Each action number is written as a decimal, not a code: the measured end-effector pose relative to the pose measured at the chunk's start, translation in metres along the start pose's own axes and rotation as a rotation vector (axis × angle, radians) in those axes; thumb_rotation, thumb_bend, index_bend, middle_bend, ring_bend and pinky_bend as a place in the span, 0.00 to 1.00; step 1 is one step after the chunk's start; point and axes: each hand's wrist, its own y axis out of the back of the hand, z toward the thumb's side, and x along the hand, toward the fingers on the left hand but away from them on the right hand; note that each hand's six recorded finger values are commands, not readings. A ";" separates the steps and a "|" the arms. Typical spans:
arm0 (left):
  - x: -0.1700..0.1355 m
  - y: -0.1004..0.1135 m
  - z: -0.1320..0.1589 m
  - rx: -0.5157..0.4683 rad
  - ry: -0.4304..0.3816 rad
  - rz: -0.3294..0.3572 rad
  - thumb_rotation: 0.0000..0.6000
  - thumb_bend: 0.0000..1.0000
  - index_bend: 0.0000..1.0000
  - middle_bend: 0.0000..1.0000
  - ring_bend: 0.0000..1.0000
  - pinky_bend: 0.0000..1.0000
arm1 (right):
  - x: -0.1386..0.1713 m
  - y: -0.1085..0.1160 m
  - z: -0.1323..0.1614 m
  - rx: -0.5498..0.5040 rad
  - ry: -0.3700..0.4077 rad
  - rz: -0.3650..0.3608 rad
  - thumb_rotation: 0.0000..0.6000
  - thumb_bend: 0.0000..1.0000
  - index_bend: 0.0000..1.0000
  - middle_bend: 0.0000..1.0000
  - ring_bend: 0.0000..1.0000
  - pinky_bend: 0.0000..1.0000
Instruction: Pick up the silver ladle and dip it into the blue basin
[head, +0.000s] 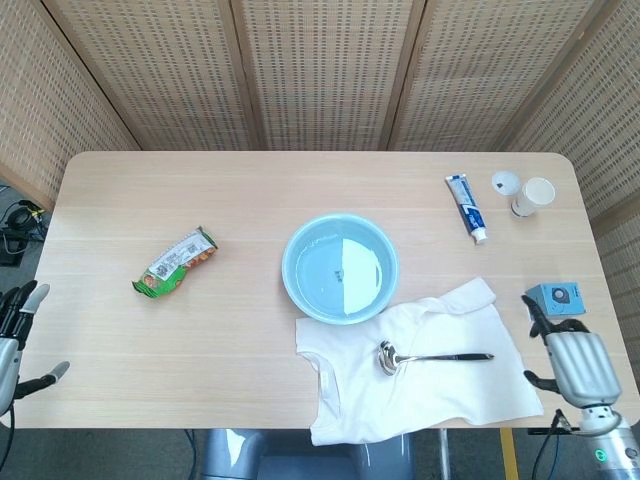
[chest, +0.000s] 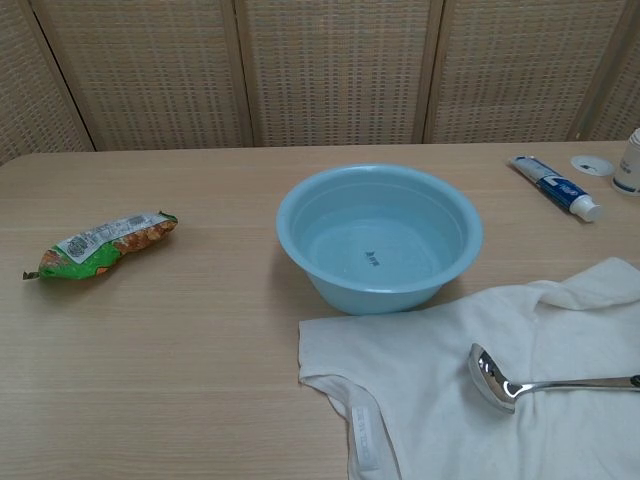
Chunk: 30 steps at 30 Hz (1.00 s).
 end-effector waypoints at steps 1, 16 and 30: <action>0.000 0.000 0.000 0.001 0.001 -0.001 1.00 0.00 0.00 0.00 0.00 0.00 | -0.004 -0.005 0.005 0.003 0.019 0.027 1.00 0.00 0.09 0.93 0.99 1.00; 0.005 -0.004 -0.004 0.001 0.019 -0.015 1.00 0.00 0.00 0.00 0.00 0.00 | -0.054 -0.088 0.051 -0.151 0.009 0.249 1.00 0.34 0.46 1.00 1.00 1.00; 0.002 -0.002 -0.001 -0.006 0.007 -0.009 1.00 0.00 0.00 0.00 0.00 0.00 | -0.066 -0.130 0.053 -0.181 -0.138 0.267 1.00 0.44 0.50 1.00 1.00 1.00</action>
